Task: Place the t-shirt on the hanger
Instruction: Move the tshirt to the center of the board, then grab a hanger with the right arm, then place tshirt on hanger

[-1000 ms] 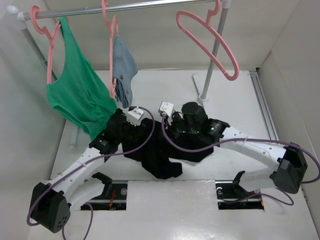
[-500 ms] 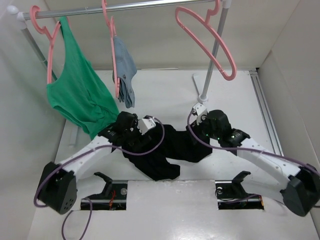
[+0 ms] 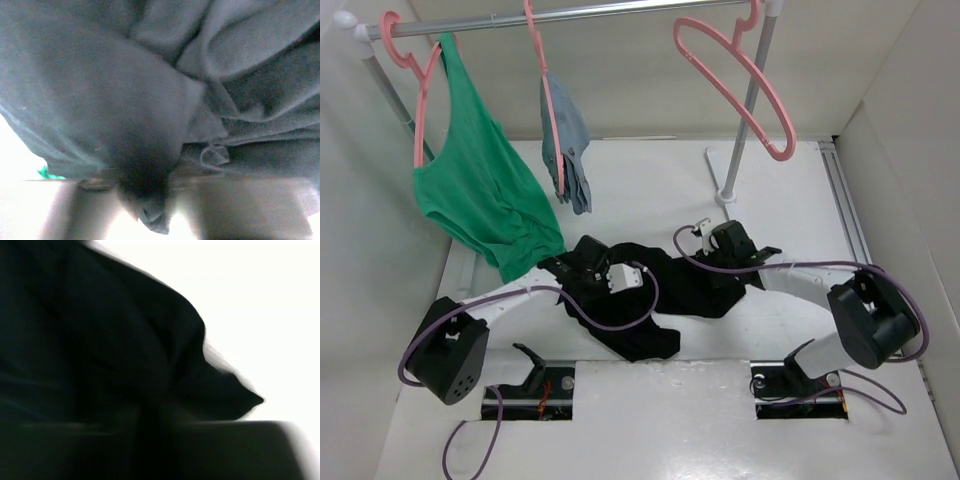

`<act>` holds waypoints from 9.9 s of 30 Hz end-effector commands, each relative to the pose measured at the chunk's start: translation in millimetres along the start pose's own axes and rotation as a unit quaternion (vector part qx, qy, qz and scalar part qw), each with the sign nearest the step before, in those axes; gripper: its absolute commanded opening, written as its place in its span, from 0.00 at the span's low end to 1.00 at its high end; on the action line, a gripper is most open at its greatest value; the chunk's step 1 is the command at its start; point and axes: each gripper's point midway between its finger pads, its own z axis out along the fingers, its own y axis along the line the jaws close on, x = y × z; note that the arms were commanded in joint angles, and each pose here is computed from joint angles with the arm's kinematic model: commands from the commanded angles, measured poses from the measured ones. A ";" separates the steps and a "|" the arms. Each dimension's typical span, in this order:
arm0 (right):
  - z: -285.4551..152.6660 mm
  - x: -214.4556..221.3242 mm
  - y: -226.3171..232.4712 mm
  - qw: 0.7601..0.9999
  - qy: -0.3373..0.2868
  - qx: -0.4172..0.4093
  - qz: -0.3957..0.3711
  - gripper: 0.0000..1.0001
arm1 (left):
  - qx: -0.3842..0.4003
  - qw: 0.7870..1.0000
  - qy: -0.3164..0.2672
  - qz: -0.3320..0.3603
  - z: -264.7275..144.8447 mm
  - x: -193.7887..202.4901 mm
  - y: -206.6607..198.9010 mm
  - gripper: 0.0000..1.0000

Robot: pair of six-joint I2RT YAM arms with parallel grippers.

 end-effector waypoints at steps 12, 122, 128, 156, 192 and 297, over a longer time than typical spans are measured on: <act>-120.4 -128.8 -51.5 0.965 -0.243 0.081 0.059 0.00 | -0.214 0.961 -0.173 -0.014 -133.8 -105.2 106.4 0.00; -36.3 -37.7 -103.5 0.985 -0.101 -0.038 0.137 0.04 | 0.036 0.966 -0.190 0.171 -0.4 -90.6 -43.1 0.51; -32.6 -147.5 -45.2 0.979 -0.167 -0.116 -0.026 0.00 | 0.046 0.966 -0.203 0.156 0.1 -91.3 -49.9 0.52; -24.6 -157.3 -8.2 0.985 -0.067 0.031 -0.157 1.00 | -0.099 0.963 -0.250 0.001 -24.2 -104.1 1.1 0.75; -419.5 -385.2 39.9 0.848 -0.501 0.146 -0.092 0.95 | -0.128 0.928 -0.341 -0.079 -66.7 -114.6 14.5 0.72; -206.7 -137.2 -109.0 0.974 -0.181 0.116 -0.072 0.00 | -0.113 0.962 -0.199 -0.149 62.3 -207.3 157.8 0.51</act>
